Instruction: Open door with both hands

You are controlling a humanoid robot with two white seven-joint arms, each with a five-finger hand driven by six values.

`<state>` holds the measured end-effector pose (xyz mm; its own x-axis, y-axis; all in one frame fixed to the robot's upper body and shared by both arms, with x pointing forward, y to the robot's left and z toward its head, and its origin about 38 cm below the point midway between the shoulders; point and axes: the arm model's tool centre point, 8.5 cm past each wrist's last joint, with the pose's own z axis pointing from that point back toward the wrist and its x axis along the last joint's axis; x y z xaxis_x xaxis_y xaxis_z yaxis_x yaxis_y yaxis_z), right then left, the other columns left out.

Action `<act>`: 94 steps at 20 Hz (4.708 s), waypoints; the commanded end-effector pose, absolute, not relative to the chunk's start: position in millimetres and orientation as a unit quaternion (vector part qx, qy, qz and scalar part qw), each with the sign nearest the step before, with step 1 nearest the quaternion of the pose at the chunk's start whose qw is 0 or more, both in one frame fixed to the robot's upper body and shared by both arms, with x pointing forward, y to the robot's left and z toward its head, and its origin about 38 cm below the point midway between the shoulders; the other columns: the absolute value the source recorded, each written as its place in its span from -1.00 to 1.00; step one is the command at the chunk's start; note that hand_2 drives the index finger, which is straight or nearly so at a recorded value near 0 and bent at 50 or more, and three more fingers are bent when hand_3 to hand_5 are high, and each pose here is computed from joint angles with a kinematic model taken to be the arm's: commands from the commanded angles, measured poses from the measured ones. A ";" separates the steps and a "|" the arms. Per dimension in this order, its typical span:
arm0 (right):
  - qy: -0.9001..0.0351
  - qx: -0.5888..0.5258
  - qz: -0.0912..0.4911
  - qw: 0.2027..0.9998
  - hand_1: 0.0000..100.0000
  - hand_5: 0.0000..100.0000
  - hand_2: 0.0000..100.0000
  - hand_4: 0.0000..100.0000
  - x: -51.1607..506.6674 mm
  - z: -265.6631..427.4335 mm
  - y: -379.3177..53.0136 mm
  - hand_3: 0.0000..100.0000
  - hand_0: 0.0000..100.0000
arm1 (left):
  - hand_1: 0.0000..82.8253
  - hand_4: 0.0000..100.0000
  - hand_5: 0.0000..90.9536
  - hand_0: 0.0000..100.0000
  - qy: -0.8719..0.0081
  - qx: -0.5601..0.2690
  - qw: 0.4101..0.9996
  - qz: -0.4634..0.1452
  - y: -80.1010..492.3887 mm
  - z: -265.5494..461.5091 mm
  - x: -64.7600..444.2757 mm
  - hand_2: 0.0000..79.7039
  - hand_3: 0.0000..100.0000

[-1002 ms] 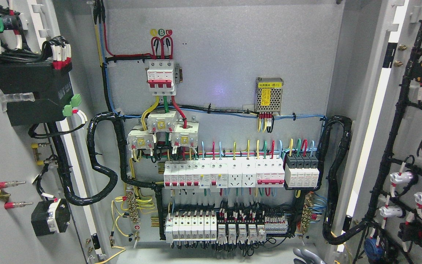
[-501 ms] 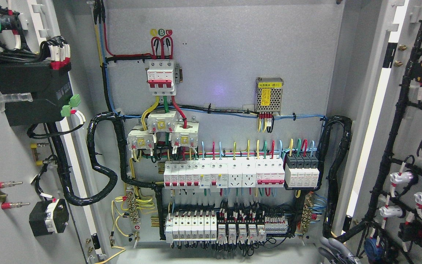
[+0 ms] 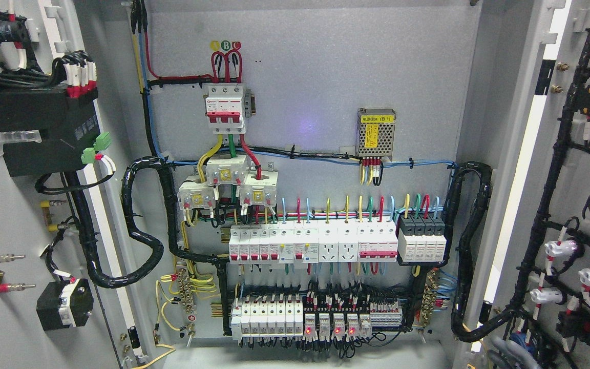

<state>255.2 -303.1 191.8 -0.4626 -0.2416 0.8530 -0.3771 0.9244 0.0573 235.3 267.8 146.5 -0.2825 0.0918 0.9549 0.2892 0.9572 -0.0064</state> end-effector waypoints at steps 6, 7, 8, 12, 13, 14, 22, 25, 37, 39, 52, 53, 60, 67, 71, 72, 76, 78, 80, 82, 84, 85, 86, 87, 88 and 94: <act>-0.883 0.140 0.087 0.439 -1.00 -1.00 -1.00 -1.00 239.6 205.3 -316.2 -1.00 -0.62 | -1.00 -1.00 -1.00 -1.00 -0.805 -0.098 0.580 -0.077 302.3 166.6 245.0 -1.00 -1.00; -0.884 0.139 0.090 0.437 -1.00 -1.00 -1.00 -1.00 239.3 206.1 -316.6 -1.00 -0.62 | -1.00 -1.00 -1.00 -1.00 -0.805 -0.097 0.581 -0.075 305.5 167.5 245.7 -1.00 -1.00; -0.885 0.137 0.095 0.434 -1.00 -1.00 -1.00 -1.00 239.2 207.6 -317.5 -1.00 -0.62 | -1.00 -1.00 -1.00 -1.00 -0.805 -0.095 0.581 -0.072 308.6 169.1 246.2 -1.00 -1.00; -0.894 0.124 0.115 0.415 -1.00 -1.00 -1.00 -1.00 237.1 215.2 -322.2 -1.00 -0.62 | -1.00 -1.00 -1.00 -1.00 -0.806 -0.088 0.580 -0.071 319.4 175.1 247.8 -1.00 -1.00; -0.897 0.122 0.118 0.409 -1.00 -1.00 -1.00 -1.00 236.5 216.8 -322.9 -1.00 -0.62 | -1.00 -1.00 -1.00 -1.00 -0.807 -0.086 0.581 -0.069 322.8 176.8 248.8 -1.00 -1.00; -0.897 0.120 0.120 0.408 -1.00 -1.00 -1.00 -1.00 236.7 217.4 -323.8 -1.00 -0.62 | -1.00 -1.00 -1.00 -1.00 -0.807 -0.085 0.581 -0.067 325.9 178.3 249.1 -1.00 -1.00; -0.898 0.115 0.109 0.411 -1.00 -1.00 -1.00 -1.00 236.8 214.8 -328.3 -1.00 -0.62 | -1.00 -1.00 -1.00 -1.00 -0.811 -0.066 0.578 -0.061 341.8 185.7 248.5 -1.00 -1.00; -0.902 0.134 0.078 0.403 -1.00 -1.00 -1.00 -1.00 235.3 215.7 -334.1 -1.00 -0.62 | -1.00 -1.00 -1.00 -1.00 -0.810 -0.064 0.580 -0.053 346.5 186.4 247.3 -1.00 -1.00; -0.901 0.120 0.048 0.414 -1.00 -1.00 -1.00 -1.00 226.8 209.1 -354.1 -1.00 -0.62 | -1.00 -1.00 -1.00 -1.00 -0.810 -0.043 0.584 -0.033 370.2 191.7 243.0 -1.00 -1.00; -0.902 0.117 0.047 0.414 -1.00 -1.00 -1.00 -1.00 226.3 209.5 -356.5 -1.00 -0.62 | -1.00 -1.00 -1.00 -1.00 -0.810 -0.039 0.584 -0.030 374.8 193.6 243.7 -1.00 -1.00; -0.904 0.109 0.012 0.413 -1.00 -1.00 -1.00 -1.00 223.6 205.2 -375.5 -1.00 -0.62 | -1.00 -1.00 -1.00 -1.00 -0.809 -0.022 0.587 -0.009 398.9 201.3 241.4 -1.00 -1.00; -0.905 0.106 0.011 0.412 -1.00 -1.00 -1.00 -1.00 222.9 205.7 -377.0 -1.00 -0.62 | -1.00 -1.00 -1.00 -1.00 -0.809 -0.021 0.587 -0.007 401.4 201.7 241.9 -1.00 -1.00; -0.908 0.102 0.005 0.407 -1.00 -1.00 -1.00 -1.00 220.6 207.9 -382.4 -1.00 -0.62 | -1.00 -1.00 -1.00 -1.00 -0.804 -0.012 0.594 0.007 415.4 199.8 244.2 -1.00 -1.00; -0.910 0.090 -0.001 0.405 -1.00 -1.00 -1.00 -1.00 217.4 209.6 -391.1 -1.00 -0.62 | -1.00 -1.00 -1.00 -1.00 -0.799 -0.009 0.600 0.025 427.7 199.7 246.0 -1.00 -1.00; -0.912 0.100 -0.017 0.398 -1.00 -1.00 -1.00 -1.00 215.8 210.2 -394.6 -1.00 -0.62 | -1.00 -1.00 -1.00 -1.00 -0.801 -0.006 0.597 0.042 437.8 203.9 246.7 -1.00 -1.00; -0.911 0.100 -0.018 0.399 -1.00 -1.00 -1.00 -1.00 216.0 208.9 -395.3 -1.00 -0.62 | -1.00 -1.00 -1.00 -1.00 -0.801 -0.004 0.597 0.046 441.3 204.5 246.7 -1.00 -1.00; -0.908 0.098 -0.025 0.407 -1.00 -1.00 -1.00 -1.00 216.6 202.8 -398.5 -1.00 -0.62 | -1.00 -1.00 -1.00 -1.00 -0.803 0.002 0.593 0.053 450.0 210.0 247.7 -1.00 -1.00; -0.907 0.097 -0.026 0.409 -1.00 -1.00 -1.00 -1.00 216.8 201.5 -399.2 -1.00 -0.62 | -1.00 -1.00 -1.00 -1.00 -0.803 0.002 0.594 0.057 451.8 209.3 247.7 -1.00 -1.00; -0.906 0.096 -0.028 0.411 -1.00 -1.00 -1.00 -1.00 216.9 199.5 -400.0 -1.00 -0.62 | -1.00 -1.00 -1.00 -1.00 -0.803 0.007 0.593 0.059 455.8 210.1 247.5 -1.00 -1.00; -0.906 0.096 -0.029 0.412 -1.00 -1.00 -1.00 -1.00 217.0 198.6 -400.5 -1.00 -0.62 | -1.00 -1.00 -1.00 -1.00 -0.802 0.006 0.594 0.068 458.7 208.8 247.3 -1.00 -1.00; -0.906 0.096 -0.029 0.412 -1.00 -1.00 -1.00 -1.00 217.1 198.9 -400.7 -1.00 -0.62 | -1.00 -1.00 -1.00 -1.00 -0.802 0.006 0.594 0.069 459.6 208.9 247.3 -1.00 -1.00; -0.906 0.096 -0.029 0.412 -1.00 -1.00 -1.00 -1.00 217.1 198.9 -400.7 -1.00 -0.62 | -1.00 -1.00 -1.00 -1.00 -0.802 0.007 0.593 0.070 460.3 209.0 247.2 -1.00 -1.00; -0.906 0.096 -0.029 0.411 -1.00 -1.00 -1.00 -1.00 216.9 199.0 -401.1 -1.00 -0.62 | -1.00 -1.00 -1.00 -1.00 -0.802 0.008 0.594 0.071 461.4 208.7 247.2 -1.00 -1.00; -0.906 0.097 -0.029 0.411 -1.00 -1.00 -1.00 -1.00 217.0 199.3 -400.5 -1.00 -0.62 | -1.00 -1.00 -1.00 -1.00 -0.801 0.009 0.594 0.071 461.9 208.4 247.1 -1.00 -1.00; -0.906 0.097 -0.029 0.411 -1.00 -1.00 -1.00 -1.00 217.0 199.3 -400.4 -1.00 -0.62 | -1.00 -1.00 -1.00 -1.00 -0.801 0.009 0.594 0.072 462.3 208.0 247.1 -1.00 -1.00; -0.908 0.101 -0.023 0.406 -1.00 -1.00 -1.00 -1.00 217.3 202.8 -396.8 -1.00 -0.62 | -1.00 -1.00 -1.00 -1.00 -0.799 0.017 0.596 0.078 469.7 206.5 246.7 -1.00 -1.00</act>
